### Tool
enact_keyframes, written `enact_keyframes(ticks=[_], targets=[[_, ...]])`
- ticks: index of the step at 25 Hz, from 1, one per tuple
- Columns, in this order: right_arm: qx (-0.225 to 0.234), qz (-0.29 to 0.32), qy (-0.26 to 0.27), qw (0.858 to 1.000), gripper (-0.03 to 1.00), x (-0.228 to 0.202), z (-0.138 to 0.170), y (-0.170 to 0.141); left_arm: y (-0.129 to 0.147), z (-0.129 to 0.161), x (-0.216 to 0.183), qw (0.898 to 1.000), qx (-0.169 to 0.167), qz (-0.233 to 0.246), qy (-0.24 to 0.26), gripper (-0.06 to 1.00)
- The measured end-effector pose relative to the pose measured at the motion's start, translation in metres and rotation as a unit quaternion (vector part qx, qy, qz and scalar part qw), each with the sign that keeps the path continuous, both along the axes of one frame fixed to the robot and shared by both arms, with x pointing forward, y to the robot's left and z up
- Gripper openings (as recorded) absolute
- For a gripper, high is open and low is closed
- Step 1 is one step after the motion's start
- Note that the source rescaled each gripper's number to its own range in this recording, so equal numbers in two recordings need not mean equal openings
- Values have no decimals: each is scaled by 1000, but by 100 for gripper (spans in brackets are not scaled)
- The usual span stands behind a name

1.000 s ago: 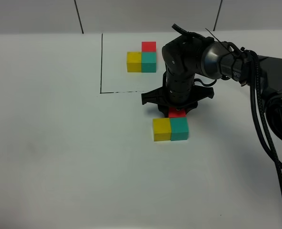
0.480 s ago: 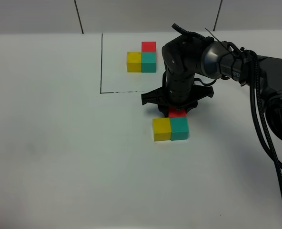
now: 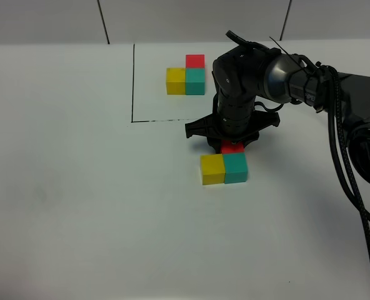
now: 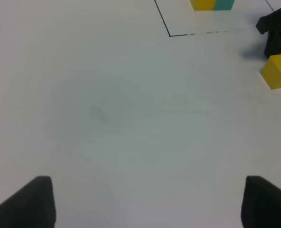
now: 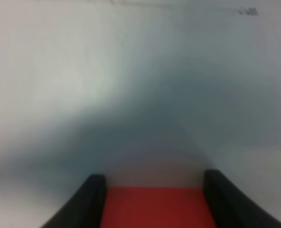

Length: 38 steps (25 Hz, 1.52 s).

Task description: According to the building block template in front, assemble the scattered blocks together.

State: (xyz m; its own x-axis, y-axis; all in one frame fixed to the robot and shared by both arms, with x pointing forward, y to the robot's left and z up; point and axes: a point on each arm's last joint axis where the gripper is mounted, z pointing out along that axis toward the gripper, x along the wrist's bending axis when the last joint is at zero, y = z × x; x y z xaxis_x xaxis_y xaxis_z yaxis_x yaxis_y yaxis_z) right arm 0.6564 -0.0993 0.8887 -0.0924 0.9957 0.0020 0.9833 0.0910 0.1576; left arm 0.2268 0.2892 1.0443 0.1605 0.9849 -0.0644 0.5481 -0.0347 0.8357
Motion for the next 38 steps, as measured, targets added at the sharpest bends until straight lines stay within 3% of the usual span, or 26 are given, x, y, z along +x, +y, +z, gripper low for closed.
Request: enact_keyframes(ticks=[4, 7, 15, 20, 30, 38], targets=[[0, 0, 0, 1000, 1, 0, 0, 0, 0, 0, 0, 1000, 0, 0, 0, 86], [6, 1, -2, 1000, 10, 1, -1, 1, 0, 0, 0, 1000, 0, 0, 0, 86], [26, 42, -8, 999, 68, 1, 1, 6, 0, 0, 0, 1000, 0, 0, 0, 86], [32, 69, -31, 997, 91, 6, 7, 3, 0, 0, 0, 1000, 0, 0, 0, 86], [60, 62, -89, 992, 94, 13, 79, -35, 0, 0, 0, 1000, 0, 0, 0, 86], [41, 8, -68, 997, 94, 21, 107, -135, 0, 0, 0, 1000, 0, 0, 0, 86]])
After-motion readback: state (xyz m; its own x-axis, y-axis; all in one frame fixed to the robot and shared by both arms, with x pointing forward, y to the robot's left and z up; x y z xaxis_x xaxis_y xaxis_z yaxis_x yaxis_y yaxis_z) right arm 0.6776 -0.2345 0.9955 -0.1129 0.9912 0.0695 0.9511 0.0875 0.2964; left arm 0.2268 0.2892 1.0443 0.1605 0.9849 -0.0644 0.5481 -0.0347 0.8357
